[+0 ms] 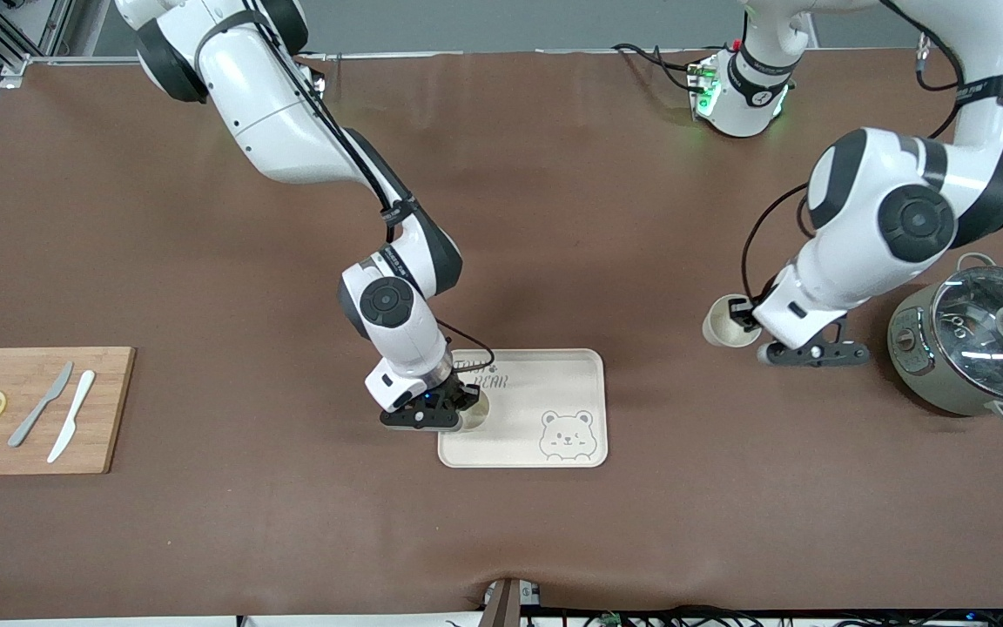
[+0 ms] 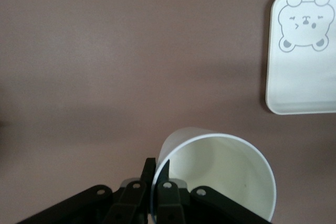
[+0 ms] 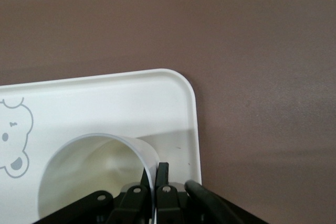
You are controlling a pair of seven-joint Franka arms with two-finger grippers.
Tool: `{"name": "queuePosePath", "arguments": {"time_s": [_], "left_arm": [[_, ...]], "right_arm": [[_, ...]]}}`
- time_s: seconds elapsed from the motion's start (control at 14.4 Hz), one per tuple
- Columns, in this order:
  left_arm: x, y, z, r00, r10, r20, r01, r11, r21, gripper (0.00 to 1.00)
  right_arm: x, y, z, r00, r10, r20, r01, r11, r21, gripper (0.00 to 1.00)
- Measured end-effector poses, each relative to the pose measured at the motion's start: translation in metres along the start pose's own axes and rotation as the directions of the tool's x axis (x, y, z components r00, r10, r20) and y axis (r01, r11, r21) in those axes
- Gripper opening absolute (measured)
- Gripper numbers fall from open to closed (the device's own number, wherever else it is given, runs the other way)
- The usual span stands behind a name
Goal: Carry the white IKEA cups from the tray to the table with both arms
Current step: 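Lift the cups off the tray and carry them apart with both grippers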
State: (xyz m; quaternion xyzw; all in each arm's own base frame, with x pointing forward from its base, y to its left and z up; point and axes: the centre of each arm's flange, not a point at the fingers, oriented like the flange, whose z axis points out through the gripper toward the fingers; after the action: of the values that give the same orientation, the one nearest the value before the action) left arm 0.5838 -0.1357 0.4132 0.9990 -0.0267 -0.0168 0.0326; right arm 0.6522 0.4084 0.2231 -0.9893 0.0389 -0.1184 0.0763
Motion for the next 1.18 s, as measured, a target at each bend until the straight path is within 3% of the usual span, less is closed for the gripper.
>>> {"name": "queuePosePath", "arguments": {"time_s": [0.14, 0.28, 0.49, 0.77, 1.18], "left_arm": [[-0.02, -0.033, 0.006, 0.999, 0.031, -0.017, -0.031, 0.998, -0.047, 0.05], [-0.035, -0.055, 0.019, 0.998, 0.042, -0.037, -0.045, 0.997, -0.068, 0.05], [-0.049, -0.06, 0.046, 0.996, 0.047, -0.074, -0.051, 0.997, -0.058, 0.05], [-0.064, -0.066, 0.079, 0.987, 0.06, -0.147, -0.067, 0.997, -0.039, 0.05], [-0.073, -0.073, 0.103, 0.989, 0.062, -0.132, -0.068, 0.997, -0.035, 0.05]], "right_arm": [[0.003, -0.003, -0.01, 1.0, 0.003, 0.006, -0.003, 1.0, -0.003, 0.04], [0.008, -0.004, -0.033, 0.999, 0.008, 0.049, -0.006, 0.999, -0.04, 0.04], [0.035, 0.012, -0.115, 0.996, -0.004, 0.093, 0.012, 0.996, -0.085, 0.04], [0.077, 0.089, -0.213, 0.979, -0.103, 0.174, 0.12, 0.989, -0.087, 0.04], [0.103, 0.225, -0.247, 0.929, -0.285, 0.234, 0.308, 0.949, -0.066, 0.04]]}}
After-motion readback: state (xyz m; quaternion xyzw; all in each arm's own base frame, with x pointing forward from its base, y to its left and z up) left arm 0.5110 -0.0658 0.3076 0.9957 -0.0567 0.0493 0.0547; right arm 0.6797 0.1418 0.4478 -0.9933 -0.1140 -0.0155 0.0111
